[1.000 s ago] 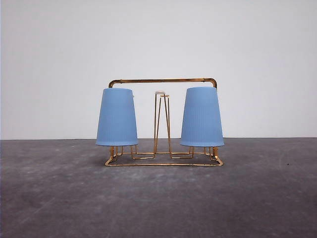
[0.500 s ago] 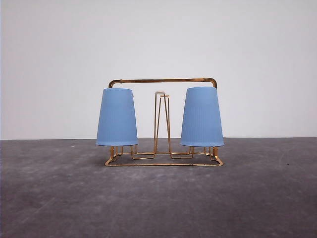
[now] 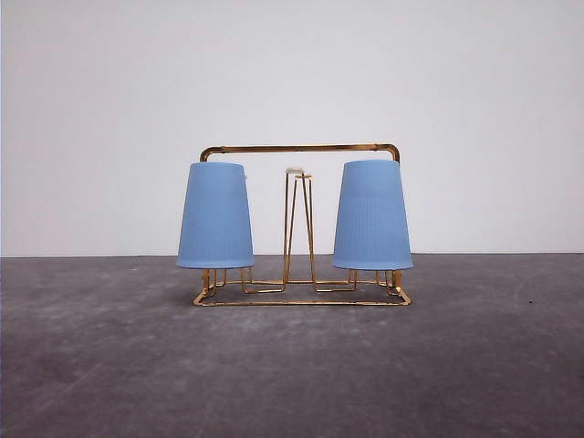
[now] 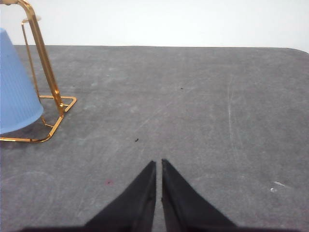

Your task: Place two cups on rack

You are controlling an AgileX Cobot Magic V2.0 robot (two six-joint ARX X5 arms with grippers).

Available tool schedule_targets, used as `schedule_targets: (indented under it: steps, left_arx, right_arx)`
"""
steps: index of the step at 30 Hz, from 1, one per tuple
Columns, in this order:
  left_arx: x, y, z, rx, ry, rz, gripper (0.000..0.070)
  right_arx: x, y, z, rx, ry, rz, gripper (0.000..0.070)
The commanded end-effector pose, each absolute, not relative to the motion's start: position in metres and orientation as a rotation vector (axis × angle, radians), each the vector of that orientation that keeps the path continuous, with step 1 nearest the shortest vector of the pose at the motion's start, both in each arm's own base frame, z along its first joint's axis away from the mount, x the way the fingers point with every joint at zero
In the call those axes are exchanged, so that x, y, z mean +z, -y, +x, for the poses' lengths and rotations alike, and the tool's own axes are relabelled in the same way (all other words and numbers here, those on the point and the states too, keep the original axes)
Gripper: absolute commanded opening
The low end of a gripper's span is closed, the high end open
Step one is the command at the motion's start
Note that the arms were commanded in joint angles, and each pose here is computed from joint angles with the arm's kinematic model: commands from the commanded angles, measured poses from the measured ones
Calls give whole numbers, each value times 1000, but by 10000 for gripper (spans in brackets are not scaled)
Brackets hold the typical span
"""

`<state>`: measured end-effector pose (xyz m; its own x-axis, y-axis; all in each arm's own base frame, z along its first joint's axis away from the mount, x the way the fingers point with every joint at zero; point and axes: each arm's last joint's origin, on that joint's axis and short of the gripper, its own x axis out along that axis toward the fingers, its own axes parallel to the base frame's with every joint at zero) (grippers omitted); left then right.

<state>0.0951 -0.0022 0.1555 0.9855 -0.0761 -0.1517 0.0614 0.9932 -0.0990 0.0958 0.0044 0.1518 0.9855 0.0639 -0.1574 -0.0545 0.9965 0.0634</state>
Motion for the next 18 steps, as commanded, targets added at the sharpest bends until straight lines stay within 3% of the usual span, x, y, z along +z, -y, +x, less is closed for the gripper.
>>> schedule_targets:
  steps: [1, 18]
  left_arx:
    - [152, 2, 96, -69, -155, -78, 0]
    - [152, 2, 96, -69, -155, -78, 0]
  right_arx:
    - [152, -4, 96, 58, -151, 70, 17]
    - [152, -4, 96, 57, -151, 70, 17]
